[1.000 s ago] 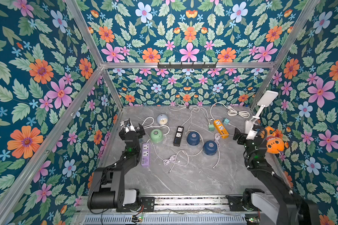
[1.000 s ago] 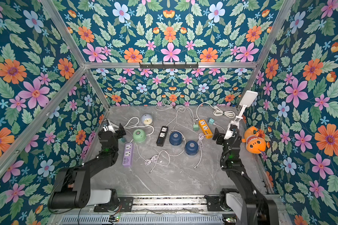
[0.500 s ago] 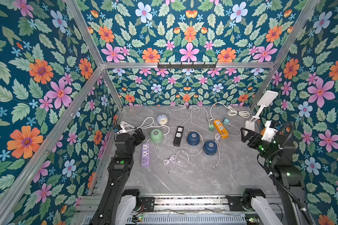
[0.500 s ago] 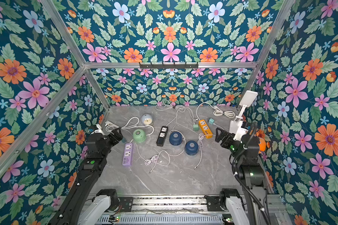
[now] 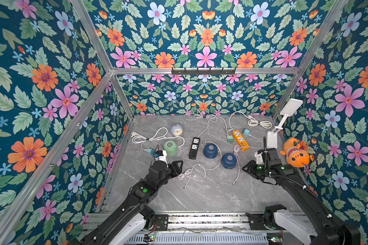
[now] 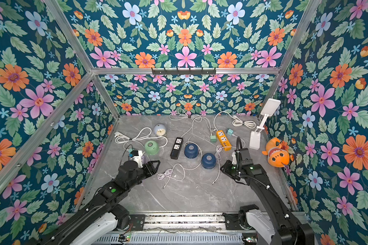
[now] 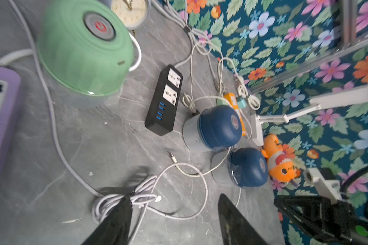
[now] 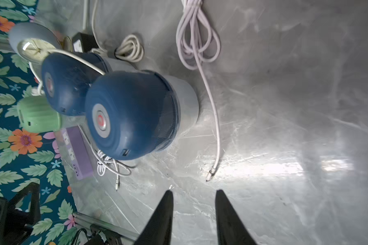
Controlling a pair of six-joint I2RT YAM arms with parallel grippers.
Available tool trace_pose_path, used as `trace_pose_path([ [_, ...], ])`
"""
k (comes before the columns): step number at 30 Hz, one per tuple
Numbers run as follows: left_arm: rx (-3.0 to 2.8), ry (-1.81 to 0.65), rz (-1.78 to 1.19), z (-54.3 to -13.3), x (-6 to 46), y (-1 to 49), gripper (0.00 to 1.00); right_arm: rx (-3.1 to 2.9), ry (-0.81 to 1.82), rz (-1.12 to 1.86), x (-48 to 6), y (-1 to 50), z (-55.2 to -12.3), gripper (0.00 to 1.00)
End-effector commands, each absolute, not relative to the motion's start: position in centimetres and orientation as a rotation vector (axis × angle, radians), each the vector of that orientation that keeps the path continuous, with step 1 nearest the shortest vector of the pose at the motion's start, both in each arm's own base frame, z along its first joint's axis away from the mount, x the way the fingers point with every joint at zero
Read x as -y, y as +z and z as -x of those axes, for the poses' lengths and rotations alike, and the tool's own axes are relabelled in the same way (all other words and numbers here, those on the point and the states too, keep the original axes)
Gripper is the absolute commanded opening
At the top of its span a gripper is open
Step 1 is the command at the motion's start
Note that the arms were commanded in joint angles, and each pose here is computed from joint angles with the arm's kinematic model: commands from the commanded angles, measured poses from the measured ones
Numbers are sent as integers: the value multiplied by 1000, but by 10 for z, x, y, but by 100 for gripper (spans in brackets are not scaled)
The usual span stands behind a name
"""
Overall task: Charge the cordless meat grinders
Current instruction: Pick up the cordless meat grinder at the center of the board.
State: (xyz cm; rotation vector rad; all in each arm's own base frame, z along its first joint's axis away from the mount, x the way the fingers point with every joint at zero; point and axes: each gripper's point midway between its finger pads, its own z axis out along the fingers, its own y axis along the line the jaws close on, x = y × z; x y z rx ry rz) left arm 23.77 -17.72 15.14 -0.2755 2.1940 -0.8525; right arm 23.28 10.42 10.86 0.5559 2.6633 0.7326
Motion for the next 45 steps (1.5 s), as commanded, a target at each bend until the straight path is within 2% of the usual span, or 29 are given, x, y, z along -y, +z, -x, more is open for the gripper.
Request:
trace_pose_path([
  [1, -2143, -846, 270, -248, 199, 160, 62, -2640, 718, -612, -109, 99, -245, 35],
  [4, -2147, -866, 204, -247, 227, 160, 61, -2640, 721, -643, -112, 88, -248, 50],
  [6, -2142, -887, 172, -246, 243, 162, 61, -2642, 720, -649, -112, 83, -250, 54],
  [14, -2152, -907, 109, -245, 279, 160, 62, -2680, 708, -560, -117, 82, -252, 59],
  [21, -2136, -871, 133, -247, 272, 162, 64, -2749, 660, -242, -140, 107, -232, 82],
  [25, -2111, -831, 159, -248, 260, 168, 67, -2803, 507, -123, -150, 114, -227, 93],
  [26, -2107, -823, 161, -247, 257, 169, 68, -2814, 468, -118, -149, 115, -229, 99],
  [31, -2100, -817, 172, -245, 251, 171, 69, -2822, 340, -98, -148, 119, -252, 99],
  [45, -2110, -793, 179, -245, 248, 166, 70, -2893, 263, 25, -173, 105, -299, 99],
])
